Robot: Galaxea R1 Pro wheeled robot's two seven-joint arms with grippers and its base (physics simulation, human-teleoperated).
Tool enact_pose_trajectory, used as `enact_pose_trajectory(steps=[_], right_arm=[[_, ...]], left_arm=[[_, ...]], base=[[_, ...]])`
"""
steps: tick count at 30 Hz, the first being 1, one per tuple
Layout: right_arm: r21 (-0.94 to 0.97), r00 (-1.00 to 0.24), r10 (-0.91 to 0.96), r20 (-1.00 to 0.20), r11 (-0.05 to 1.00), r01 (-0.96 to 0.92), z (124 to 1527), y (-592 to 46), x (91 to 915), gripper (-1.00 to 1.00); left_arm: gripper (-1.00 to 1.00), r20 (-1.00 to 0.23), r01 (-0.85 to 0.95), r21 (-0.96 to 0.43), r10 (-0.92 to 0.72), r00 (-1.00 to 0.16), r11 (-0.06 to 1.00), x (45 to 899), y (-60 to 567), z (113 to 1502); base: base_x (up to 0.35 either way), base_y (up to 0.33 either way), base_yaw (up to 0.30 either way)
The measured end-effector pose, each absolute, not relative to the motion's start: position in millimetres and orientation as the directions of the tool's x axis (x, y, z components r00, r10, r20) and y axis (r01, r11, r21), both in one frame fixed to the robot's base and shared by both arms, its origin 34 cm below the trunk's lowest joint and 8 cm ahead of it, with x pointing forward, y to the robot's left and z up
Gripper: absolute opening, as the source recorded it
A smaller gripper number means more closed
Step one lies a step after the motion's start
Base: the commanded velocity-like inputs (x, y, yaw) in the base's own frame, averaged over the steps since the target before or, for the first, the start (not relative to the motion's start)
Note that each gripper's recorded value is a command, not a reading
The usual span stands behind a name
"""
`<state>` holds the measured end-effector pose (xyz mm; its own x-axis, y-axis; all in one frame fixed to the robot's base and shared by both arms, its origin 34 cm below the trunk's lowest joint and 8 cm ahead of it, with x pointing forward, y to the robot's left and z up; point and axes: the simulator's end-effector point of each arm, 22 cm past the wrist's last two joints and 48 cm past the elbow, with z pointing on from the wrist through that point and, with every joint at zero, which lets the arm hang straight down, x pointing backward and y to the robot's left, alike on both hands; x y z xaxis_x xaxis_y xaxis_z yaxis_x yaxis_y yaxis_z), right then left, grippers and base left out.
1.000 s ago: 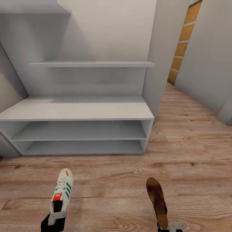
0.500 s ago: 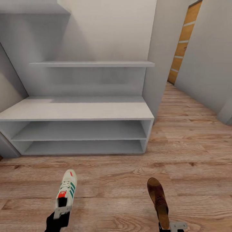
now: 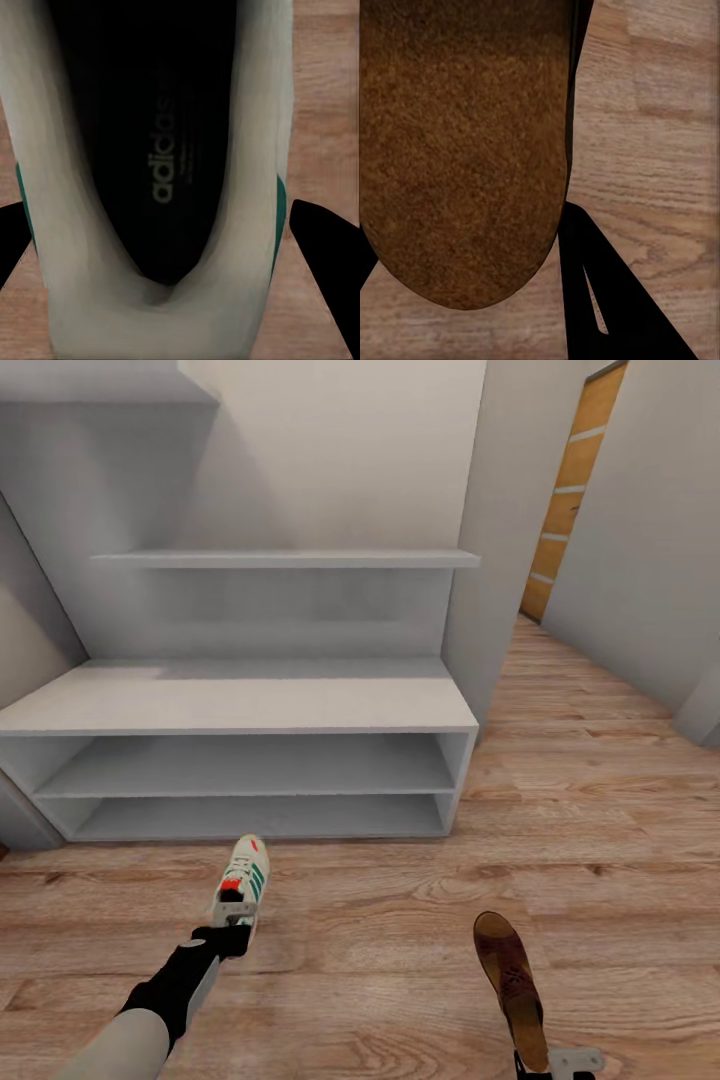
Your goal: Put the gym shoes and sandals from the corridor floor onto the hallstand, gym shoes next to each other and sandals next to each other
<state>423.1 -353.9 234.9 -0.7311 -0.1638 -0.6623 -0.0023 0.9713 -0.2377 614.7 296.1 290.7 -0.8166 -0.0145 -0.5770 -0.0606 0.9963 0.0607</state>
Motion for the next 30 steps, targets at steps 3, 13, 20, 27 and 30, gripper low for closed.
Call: enact_pose_trajectory(steps=[3,13,20,27,30], right_arm=[[-0.240,-0.732,-0.154,-0.664,0.971,0.014,235.7,-358.1,423.3,-1.00],[-0.226,-0.723,0.041,-0.690,0.936,0.269,242.6,-413.7,411.6,-1.00],[-0.226,-0.723,0.040,-0.690,0.937,0.267,242.8,-413.6,411.8,-1.00],[-0.226,-0.723,0.039,-0.690,0.937,0.267,242.9,-413.9,411.8,-1.00],[-0.226,-0.723,0.039,-0.690,0.937,0.267,242.8,-413.6,411.8,-1.00]], left_arm=[[-1.00,-0.574,-0.054,0.044,-0.019,-0.819,0.998,645.5,283.2,310.4],[-1.00,-0.633,-0.015,0.071,0.034,-0.773,0.997,717.2,269.0,373.1],[-1.00,-0.656,-0.019,0.075,0.034,-0.754,0.997,725.7,271.1,384.1],[-1.00,-0.657,-0.020,0.075,0.034,-0.753,0.997,726.6,271.6,385.1],[-1.00,-0.657,-0.020,0.075,0.034,-0.753,0.997,726.8,271.6,385.2]], base=[[0.000,0.000,0.000],[0.019,-0.006,0.000],[0.210,-0.149,0.000],[0.233,-0.195,0.000],[0.233,-0.201,0.000]])
